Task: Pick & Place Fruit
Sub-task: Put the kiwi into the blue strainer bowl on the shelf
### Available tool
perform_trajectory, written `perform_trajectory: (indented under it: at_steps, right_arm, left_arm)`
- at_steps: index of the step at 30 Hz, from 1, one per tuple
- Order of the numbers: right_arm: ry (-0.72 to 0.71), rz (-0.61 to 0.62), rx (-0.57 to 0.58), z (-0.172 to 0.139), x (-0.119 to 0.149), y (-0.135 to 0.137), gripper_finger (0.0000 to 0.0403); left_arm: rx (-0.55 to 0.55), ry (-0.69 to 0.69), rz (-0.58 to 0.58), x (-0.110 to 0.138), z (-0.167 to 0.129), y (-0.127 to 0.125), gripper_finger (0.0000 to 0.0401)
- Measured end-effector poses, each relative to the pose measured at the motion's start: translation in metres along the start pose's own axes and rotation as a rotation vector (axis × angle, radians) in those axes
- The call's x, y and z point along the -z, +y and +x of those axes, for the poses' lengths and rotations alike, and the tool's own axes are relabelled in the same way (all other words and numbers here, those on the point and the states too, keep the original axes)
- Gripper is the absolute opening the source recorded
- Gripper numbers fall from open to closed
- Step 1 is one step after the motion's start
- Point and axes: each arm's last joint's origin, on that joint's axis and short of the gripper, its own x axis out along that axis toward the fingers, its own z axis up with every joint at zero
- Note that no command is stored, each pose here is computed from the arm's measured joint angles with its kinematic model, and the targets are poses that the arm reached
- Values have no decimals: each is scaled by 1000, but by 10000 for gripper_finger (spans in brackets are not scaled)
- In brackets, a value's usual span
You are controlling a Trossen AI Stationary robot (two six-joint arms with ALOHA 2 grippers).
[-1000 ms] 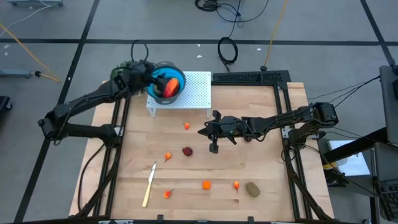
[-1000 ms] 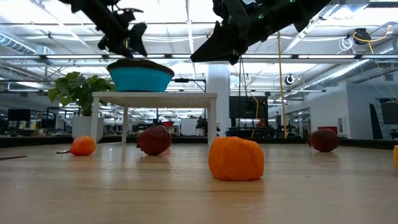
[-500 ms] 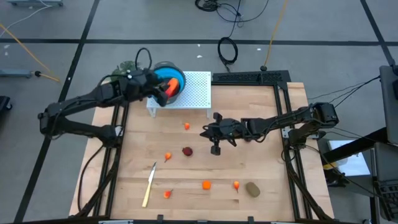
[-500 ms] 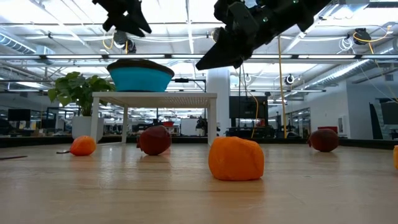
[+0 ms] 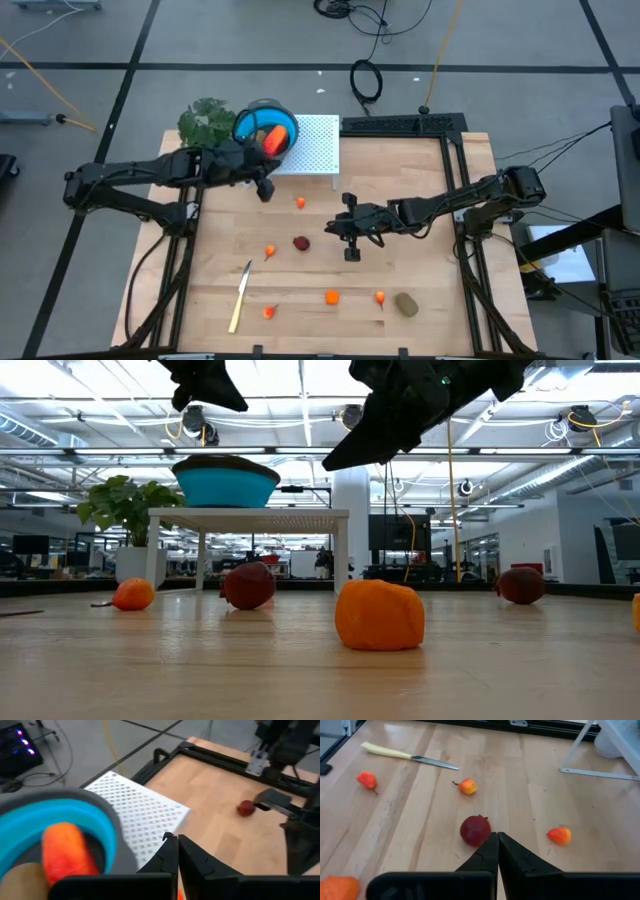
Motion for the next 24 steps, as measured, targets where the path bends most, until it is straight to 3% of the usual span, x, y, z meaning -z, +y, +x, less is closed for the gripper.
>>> perform_trajectory:
  at_steps: [5,10,18,24]
  right_arm:
    - [49,-7,-21,-1,5,8,0]
    - [101,-4,-48,-3,10,19,0]
    - [113,-34,-89,-6,12,35,0]
    - [124,-66,-133,-11,14,52,0]
  left_arm:
    - [125,-91,-12,8,-2,-14,5]
    - [221,-178,-27,32,1,-21,8]
    - [306,-196,-79,73,-7,-22,8]
    - [306,-175,-92,99,-12,-21,2]
